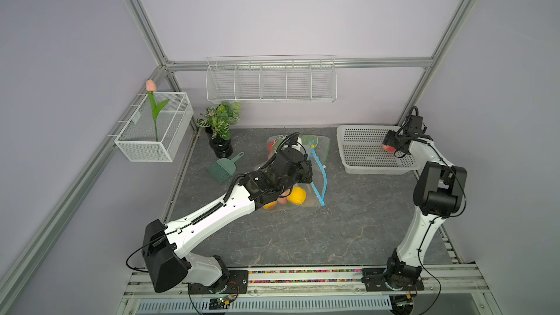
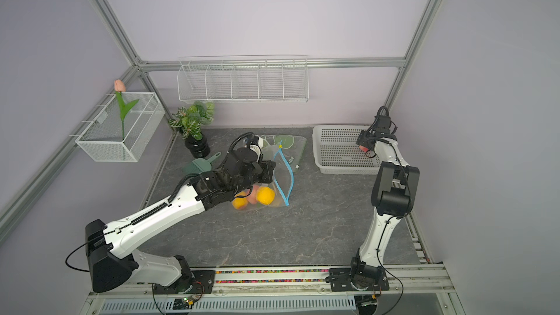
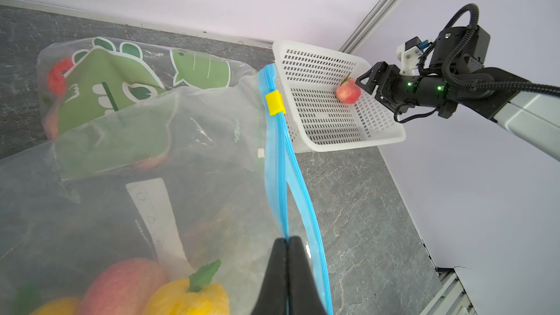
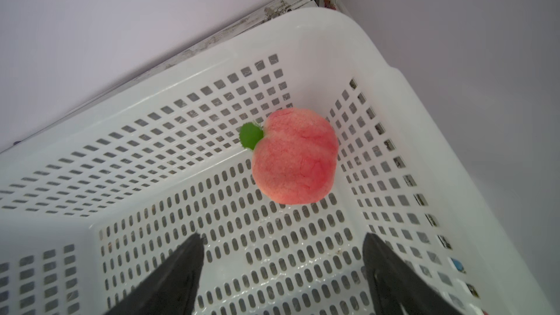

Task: Place the peach in a zip-top bag and seal the zipper
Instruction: Pick up the peach from the basket.

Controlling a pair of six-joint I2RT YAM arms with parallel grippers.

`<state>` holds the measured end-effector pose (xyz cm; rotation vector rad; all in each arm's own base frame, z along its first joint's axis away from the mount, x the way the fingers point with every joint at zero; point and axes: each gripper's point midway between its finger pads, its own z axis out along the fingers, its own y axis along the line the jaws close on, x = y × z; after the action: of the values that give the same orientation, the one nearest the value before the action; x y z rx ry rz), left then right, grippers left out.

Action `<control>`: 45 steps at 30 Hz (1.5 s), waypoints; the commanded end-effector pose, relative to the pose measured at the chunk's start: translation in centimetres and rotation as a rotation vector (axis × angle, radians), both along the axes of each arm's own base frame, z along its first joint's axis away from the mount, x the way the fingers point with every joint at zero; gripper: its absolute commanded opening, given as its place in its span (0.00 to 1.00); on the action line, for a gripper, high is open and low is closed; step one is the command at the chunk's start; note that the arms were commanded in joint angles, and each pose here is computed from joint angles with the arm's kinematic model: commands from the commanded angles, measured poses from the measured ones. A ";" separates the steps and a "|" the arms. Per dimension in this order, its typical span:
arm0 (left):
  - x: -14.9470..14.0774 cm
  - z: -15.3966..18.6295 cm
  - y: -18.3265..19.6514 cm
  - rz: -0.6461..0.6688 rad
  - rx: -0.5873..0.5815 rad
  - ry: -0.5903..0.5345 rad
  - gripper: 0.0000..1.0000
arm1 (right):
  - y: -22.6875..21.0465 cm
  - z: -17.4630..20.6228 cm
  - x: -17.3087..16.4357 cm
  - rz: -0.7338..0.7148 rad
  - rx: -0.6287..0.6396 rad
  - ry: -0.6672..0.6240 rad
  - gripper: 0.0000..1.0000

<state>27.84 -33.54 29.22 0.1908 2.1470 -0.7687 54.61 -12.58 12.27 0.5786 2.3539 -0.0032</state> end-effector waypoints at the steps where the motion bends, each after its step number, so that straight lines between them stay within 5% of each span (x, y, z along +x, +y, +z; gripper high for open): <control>1: 0.3 0.3 0.7 0.018 0.016 -0.011 0.00 | -0.6 -1.5 0.0 -0.040 0.014 0.061 0.85; 32: 0.6 0.2 0.8 0.021 0.023 -0.011 0.00 | -2.1 -5.5 5.0 -0.095 0.049 0.100 0.81; 45: 0.6 -0.2 0.7 0.021 0.023 -0.004 0.00 | -1.4 -5.1 4.8 -0.064 0.070 0.099 0.68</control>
<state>28.09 -33.12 28.90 0.1960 2.1567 -0.7451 59.71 -14.13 6.42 0.6854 2.4381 -0.0105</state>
